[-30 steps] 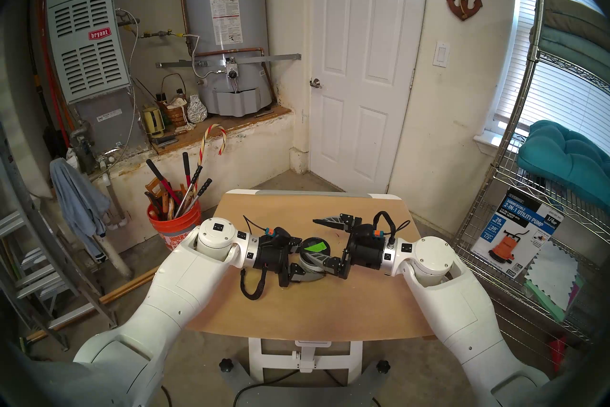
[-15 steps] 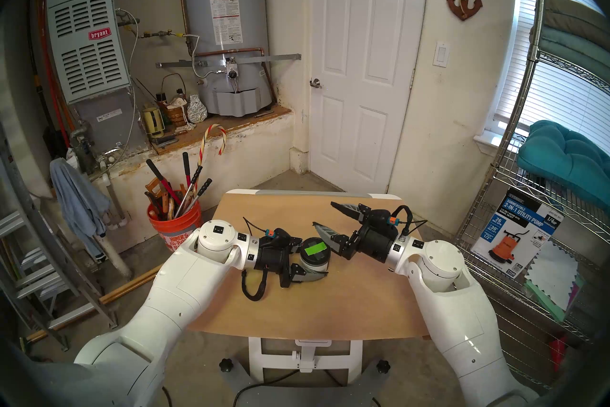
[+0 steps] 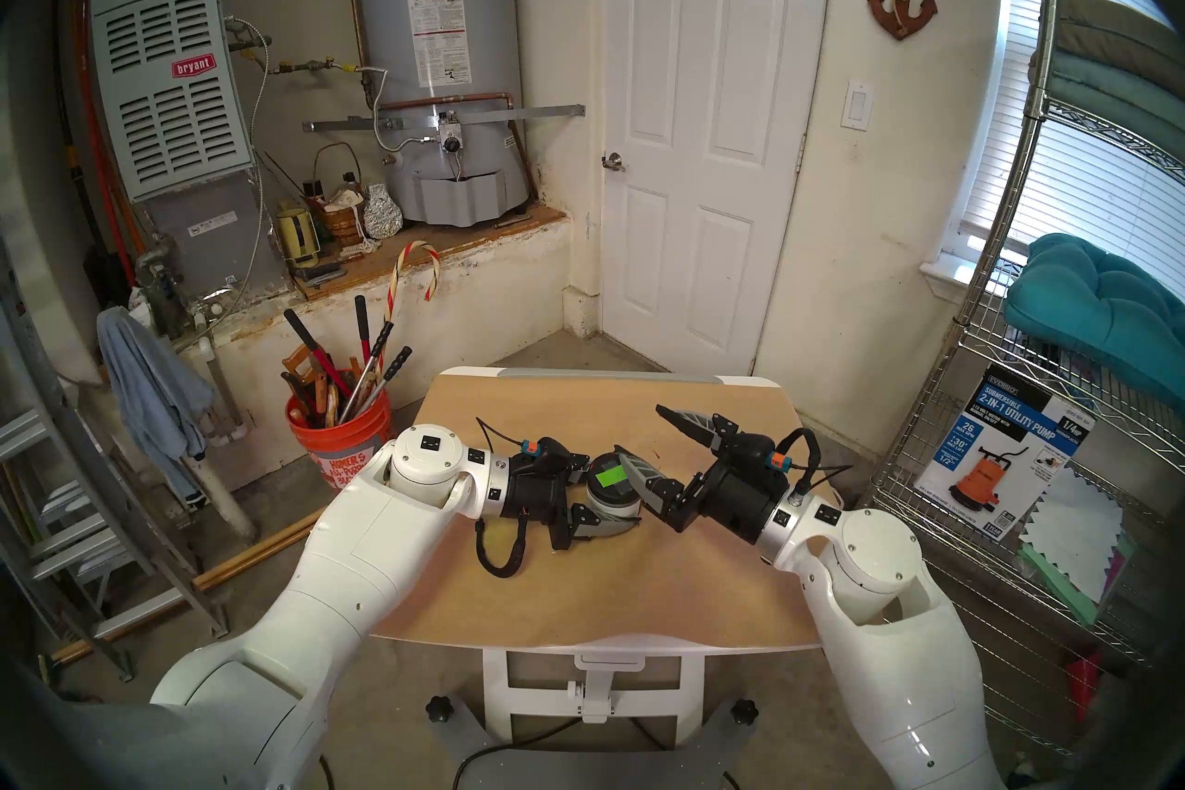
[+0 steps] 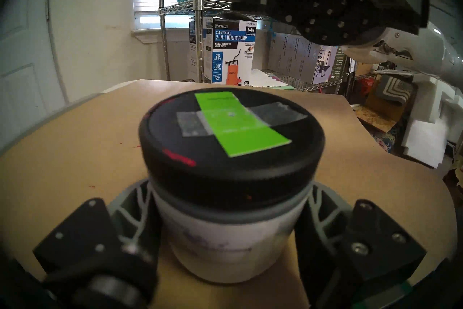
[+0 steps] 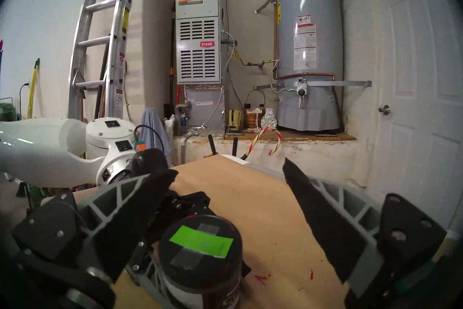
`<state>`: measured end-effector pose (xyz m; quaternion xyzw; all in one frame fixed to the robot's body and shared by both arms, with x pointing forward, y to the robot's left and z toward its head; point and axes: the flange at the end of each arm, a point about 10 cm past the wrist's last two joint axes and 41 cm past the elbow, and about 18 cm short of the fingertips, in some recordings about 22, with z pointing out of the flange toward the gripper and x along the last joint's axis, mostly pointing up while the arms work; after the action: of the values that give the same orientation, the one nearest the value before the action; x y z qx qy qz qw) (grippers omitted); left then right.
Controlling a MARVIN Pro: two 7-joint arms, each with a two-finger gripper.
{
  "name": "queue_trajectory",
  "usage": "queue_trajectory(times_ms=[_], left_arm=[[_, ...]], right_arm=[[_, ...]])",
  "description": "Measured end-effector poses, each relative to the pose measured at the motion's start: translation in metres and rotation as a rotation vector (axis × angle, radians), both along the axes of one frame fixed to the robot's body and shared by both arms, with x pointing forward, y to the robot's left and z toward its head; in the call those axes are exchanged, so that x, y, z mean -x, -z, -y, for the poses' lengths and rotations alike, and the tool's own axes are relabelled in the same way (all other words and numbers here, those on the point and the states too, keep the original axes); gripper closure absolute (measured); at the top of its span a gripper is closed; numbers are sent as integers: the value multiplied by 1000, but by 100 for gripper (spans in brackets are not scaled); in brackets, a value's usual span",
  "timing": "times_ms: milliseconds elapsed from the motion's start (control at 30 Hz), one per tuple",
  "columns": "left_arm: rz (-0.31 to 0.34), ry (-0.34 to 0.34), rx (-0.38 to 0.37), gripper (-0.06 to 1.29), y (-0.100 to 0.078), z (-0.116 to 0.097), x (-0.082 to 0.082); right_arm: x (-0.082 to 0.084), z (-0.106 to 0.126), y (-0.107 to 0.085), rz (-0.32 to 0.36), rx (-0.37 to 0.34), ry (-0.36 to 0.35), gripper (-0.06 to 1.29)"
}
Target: Open paint jar
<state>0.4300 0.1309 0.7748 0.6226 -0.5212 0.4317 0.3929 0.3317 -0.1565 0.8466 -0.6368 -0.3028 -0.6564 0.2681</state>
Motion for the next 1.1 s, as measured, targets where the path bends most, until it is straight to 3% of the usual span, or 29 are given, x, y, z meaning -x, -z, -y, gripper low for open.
queue_trajectory(times_ms=[300,667,1100], left_arm=[[-1,-1,-1,46,0,0,-2],[-5,25,0,46,-1,-5,2],[-11,32,4,46,-1,-8,6]], right_arm=[[29,-15,1,20,33,59,2],[46,-19,16,35,89,252,2],[46,-23,21,7,68,260,2]])
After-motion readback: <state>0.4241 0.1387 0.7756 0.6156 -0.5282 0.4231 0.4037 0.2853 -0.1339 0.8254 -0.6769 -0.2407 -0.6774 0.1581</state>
